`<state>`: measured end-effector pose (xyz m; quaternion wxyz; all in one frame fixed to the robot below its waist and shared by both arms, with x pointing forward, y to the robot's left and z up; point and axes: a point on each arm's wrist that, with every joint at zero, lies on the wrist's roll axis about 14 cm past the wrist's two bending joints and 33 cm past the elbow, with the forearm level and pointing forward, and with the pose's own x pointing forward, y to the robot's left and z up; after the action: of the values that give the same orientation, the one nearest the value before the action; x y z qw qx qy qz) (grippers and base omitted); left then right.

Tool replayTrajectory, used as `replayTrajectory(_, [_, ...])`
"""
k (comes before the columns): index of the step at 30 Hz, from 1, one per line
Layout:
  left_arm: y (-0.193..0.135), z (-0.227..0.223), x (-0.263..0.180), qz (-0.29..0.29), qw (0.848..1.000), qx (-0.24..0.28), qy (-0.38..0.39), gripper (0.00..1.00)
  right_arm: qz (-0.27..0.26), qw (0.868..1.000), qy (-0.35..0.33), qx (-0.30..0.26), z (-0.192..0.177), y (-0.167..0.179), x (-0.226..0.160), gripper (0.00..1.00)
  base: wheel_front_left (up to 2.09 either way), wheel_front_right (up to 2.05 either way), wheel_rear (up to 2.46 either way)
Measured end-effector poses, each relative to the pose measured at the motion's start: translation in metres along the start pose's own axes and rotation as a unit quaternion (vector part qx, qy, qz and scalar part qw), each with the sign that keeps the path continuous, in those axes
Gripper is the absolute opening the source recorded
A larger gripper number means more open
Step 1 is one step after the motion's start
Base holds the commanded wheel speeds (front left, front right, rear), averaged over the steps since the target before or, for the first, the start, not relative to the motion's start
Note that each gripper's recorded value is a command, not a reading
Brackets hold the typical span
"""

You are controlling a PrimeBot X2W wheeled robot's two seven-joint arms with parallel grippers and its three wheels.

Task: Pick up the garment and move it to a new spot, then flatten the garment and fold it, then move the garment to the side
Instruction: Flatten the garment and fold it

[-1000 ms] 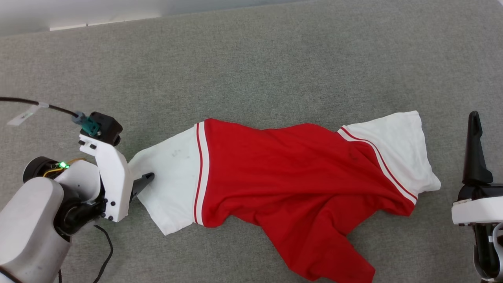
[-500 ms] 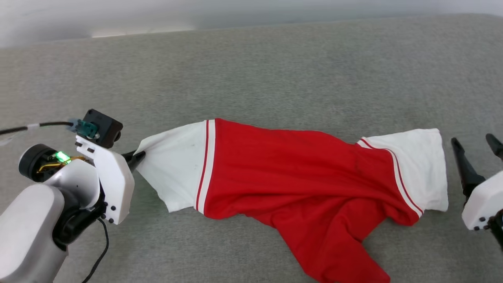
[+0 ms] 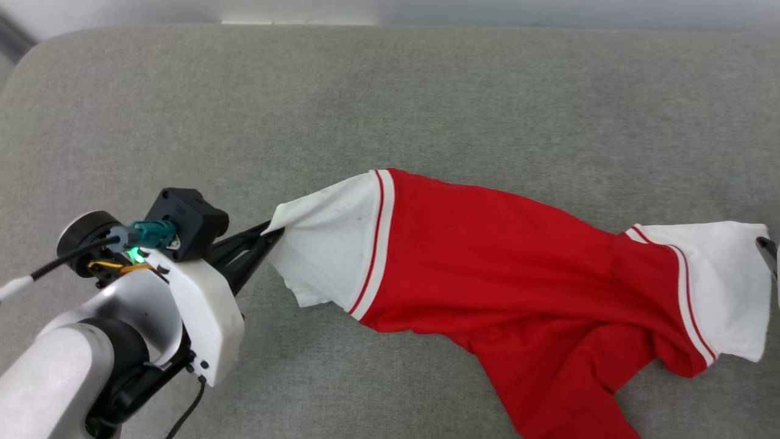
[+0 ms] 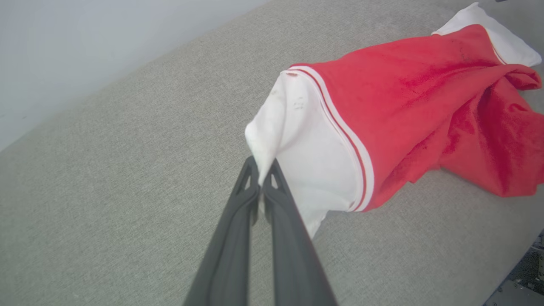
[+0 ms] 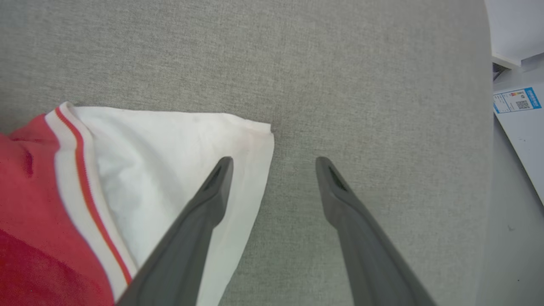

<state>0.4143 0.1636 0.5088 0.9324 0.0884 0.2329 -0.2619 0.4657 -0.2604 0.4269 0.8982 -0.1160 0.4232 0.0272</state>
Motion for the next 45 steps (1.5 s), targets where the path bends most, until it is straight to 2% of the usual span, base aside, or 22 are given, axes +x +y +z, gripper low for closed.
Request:
replayTrajectory(6, [-0.009, 0.001, -0.006, -0.005, 1.000, -0.001, -0.008, 0.00, 0.011, 0.998, 0.061, -0.002, -0.021, 0.010, 0.034, 1.00, 0.00, 0.00, 0.00])
replayTrajectory(14, [-0.013, -0.005, -0.010, -0.004, 1.000, -0.007, -0.006, 0.00, 0.034, 0.996, 0.080, -0.036, -0.030, 0.032, 0.059, 1.00, 0.00, 0.00, 0.00])
replayTrajectory(15, [-0.013, -0.005, -0.010, -0.003, 1.000, -0.009, -0.007, 0.00, 0.035, 0.995, 0.083, -0.046, -0.031, 0.033, 0.059, 0.25, 0.00, 0.00, 0.00])
replayTrajectory(16, [-0.013, -0.005, -0.010, -0.003, 1.000, -0.010, -0.008, 0.00, 0.037, 0.995, 0.081, -0.050, -0.031, 0.034, 0.059, 0.25, 0.00, 0.00, 0.00])
replayTrajectory(17, [-0.013, -0.005, -0.010, -0.002, 1.000, -0.012, -0.010, 0.00, 0.040, 0.995, 0.078, -0.052, -0.031, 0.036, 0.059, 0.00, 0.00, 0.00, 0.00])
replayTrajectory(23, [-0.002, -0.001, -0.017, 0.021, 1.000, -0.003, -0.023, 0.00, 0.047, 0.998, 0.035, -0.038, -0.018, 0.036, 0.050, 0.00, 0.00, 0.00, 0.00])
replayTrajectory(27, [0.009, 0.015, -0.028, 0.050, 0.997, 0.001, -0.059, 0.00, 0.042, 0.997, -0.056, -0.012, 0.026, 0.023, 0.023, 0.00, 0.00, 0.00, 0.00])
replayTrajectory(31, [0.017, 0.031, -0.041, 0.070, 0.994, 0.009, -0.089, 0.00, 0.027, 0.989, -0.142, -0.005, 0.067, 0.003, -0.014, 0.00, 0.00, 0.00, 0.00])
replayTrajectory(37, [0.031, 0.072, -0.066, 0.108, 0.980, 0.028, -0.164, 0.00, 0.009, 0.964, -0.267, 0.010, 0.120, -0.021, -0.086, 0.00, 0.00, 0.00, 0.00])
replayTrajectory(45, [0.043, 0.135, -0.106, 0.151, 0.947, 0.056, -0.278, 0.00, -0.010, 0.909, -0.417, 0.006, 0.166, -0.037, -0.187, 0.00, 0.00, 0.00, 0.00])
